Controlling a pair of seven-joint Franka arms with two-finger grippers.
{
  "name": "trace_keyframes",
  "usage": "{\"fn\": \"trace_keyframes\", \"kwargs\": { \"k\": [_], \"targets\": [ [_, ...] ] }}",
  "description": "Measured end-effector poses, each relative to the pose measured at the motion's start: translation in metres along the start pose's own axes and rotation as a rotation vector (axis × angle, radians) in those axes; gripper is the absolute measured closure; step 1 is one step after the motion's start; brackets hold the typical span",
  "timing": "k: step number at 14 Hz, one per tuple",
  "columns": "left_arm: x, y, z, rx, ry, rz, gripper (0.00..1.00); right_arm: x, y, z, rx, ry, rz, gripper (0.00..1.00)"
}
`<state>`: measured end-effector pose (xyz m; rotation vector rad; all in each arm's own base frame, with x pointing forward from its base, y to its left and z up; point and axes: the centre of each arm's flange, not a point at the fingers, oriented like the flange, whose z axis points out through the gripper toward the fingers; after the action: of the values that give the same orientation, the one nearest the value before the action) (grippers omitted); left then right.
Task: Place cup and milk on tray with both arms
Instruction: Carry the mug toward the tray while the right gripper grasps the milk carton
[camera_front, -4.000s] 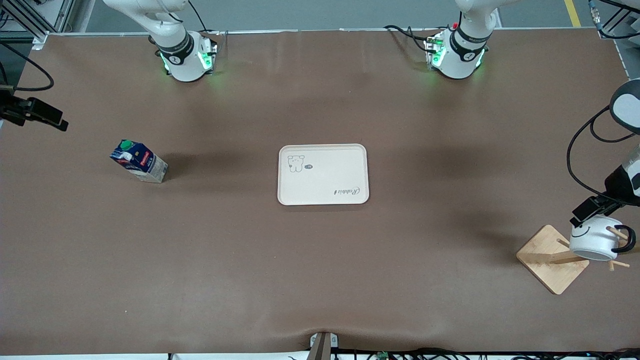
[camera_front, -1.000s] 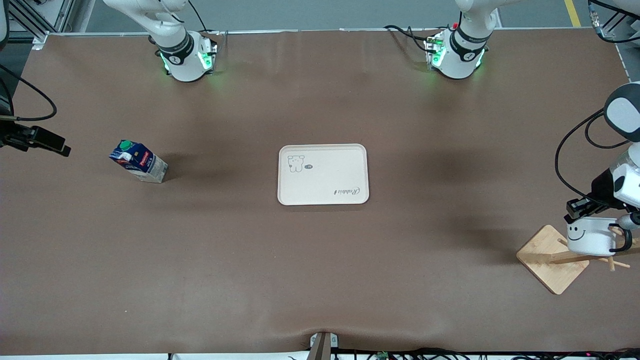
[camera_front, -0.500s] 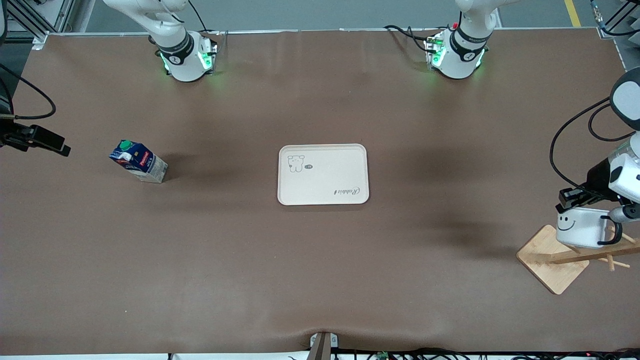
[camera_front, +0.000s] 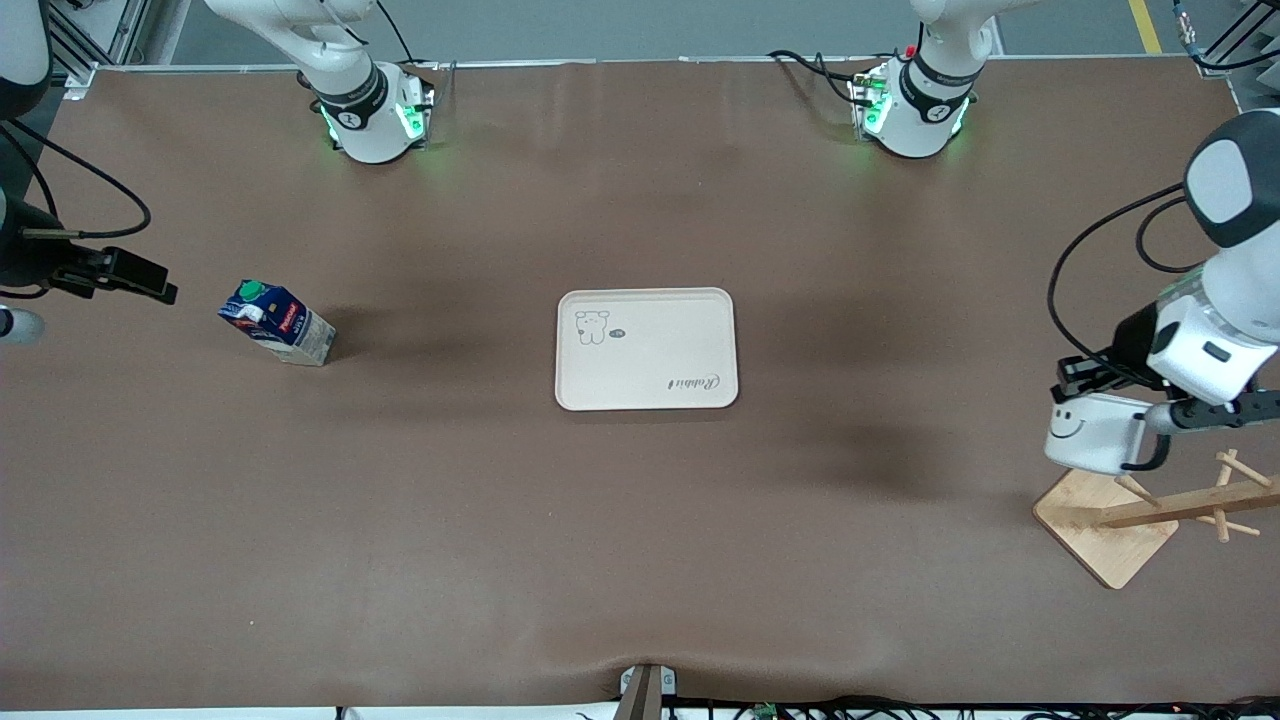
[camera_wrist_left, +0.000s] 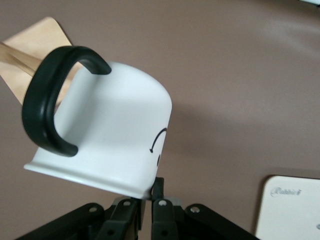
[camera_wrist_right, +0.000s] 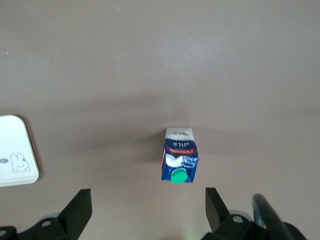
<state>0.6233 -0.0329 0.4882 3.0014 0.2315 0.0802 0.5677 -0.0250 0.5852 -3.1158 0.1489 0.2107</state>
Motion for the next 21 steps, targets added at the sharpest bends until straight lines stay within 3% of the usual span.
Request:
{"fn": "trace_keyframes", "kwargs": {
  "k": [6, 10, 14, 19, 21],
  "targets": [
    [-0.037, 0.108, 0.024, -0.005, -0.082, -0.154, 0.91, -0.001, 0.016, 0.024, 0.0, -0.074, 0.029, 0.0],
    [-0.062, 0.167, 0.055, 0.004, -0.145, -0.244, 0.91, 0.011, 0.046, 0.07, 0.009, -0.111, 0.082, 0.0],
    [-0.073, 0.196, 0.08, -0.07, -0.263, -0.354, 0.91, 0.011, 0.057, 0.121, 0.036, -0.157, 0.11, 0.0],
    [-0.093, 0.245, 0.098, -0.092, -0.36, -0.5, 0.91, 0.004, 0.058, 0.182, 0.04, -0.183, 0.118, 0.0],
    [-0.102, 0.263, 0.108, -0.113, -0.428, -0.558, 0.91, 0.002, 0.056, 0.196, 0.042, -0.149, 0.118, 0.0]
  ]
}}
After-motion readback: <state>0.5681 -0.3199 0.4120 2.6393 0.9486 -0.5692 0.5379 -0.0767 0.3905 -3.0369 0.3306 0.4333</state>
